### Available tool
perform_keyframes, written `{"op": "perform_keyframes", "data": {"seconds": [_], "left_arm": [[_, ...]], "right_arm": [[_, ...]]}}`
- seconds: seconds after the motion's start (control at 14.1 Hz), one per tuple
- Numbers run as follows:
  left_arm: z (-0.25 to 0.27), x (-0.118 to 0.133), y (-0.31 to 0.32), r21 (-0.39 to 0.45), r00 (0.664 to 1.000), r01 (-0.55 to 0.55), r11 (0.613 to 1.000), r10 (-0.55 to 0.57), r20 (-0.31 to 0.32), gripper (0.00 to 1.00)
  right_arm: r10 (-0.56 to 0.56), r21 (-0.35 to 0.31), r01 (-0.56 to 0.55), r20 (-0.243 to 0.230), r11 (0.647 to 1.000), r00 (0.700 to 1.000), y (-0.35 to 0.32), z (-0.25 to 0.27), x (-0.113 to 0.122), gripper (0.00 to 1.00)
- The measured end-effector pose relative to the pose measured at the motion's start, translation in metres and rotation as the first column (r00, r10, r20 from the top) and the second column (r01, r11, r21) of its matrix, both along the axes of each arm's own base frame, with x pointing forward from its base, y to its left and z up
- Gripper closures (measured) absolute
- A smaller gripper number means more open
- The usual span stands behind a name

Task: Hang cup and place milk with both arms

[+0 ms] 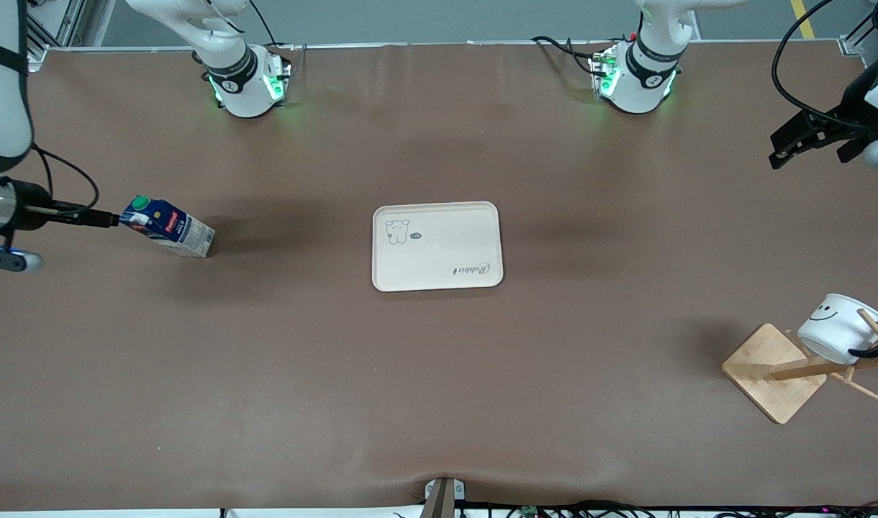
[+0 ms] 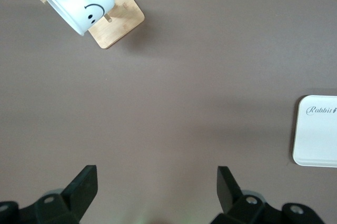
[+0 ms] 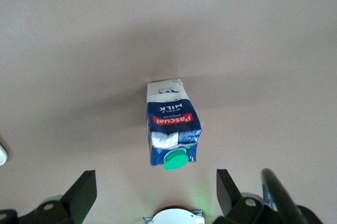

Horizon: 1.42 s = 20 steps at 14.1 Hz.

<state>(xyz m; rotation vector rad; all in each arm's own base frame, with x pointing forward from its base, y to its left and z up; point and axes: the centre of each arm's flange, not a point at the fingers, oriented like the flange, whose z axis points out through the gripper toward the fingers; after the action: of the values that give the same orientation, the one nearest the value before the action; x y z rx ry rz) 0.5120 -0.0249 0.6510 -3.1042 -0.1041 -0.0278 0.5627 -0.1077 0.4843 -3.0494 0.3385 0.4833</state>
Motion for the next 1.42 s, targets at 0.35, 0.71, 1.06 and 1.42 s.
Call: {"op": "perform_keyframes", "data": {"seconds": [0.35,0.71,1.06,1.42], "left_arm": [[0.0,0.0,0.016,-0.001,1.0,-0.012,1.0,0.012,-0.003,0.0],[0.002,-0.003,0.017,-0.014,1.0,0.023,1.0,-0.024,-0.011,0.0],[0.011,-0.013,0.025,-0.04,1.0,0.004,0.999,-0.005,-0.007,0.0],[0.012,-0.02,0.02,-0.036,1.0,0.012,0.999,-0.013,-0.015,0.0]], "right_arm": [[0.021,-0.019,-0.019,0.075,1.0,0.997,0.009,0.122,0.007,0.0],[0.113,-0.035,-0.108,0.17,0.994,0.979,0.064,0.182,0.0,0.0],[0.084,-0.031,-0.079,0.249,0.996,0.965,0.044,0.204,-0.045,0.0],[0.083,-0.037,-0.075,0.291,0.996,0.953,0.041,0.223,-0.071,0.0]]}}
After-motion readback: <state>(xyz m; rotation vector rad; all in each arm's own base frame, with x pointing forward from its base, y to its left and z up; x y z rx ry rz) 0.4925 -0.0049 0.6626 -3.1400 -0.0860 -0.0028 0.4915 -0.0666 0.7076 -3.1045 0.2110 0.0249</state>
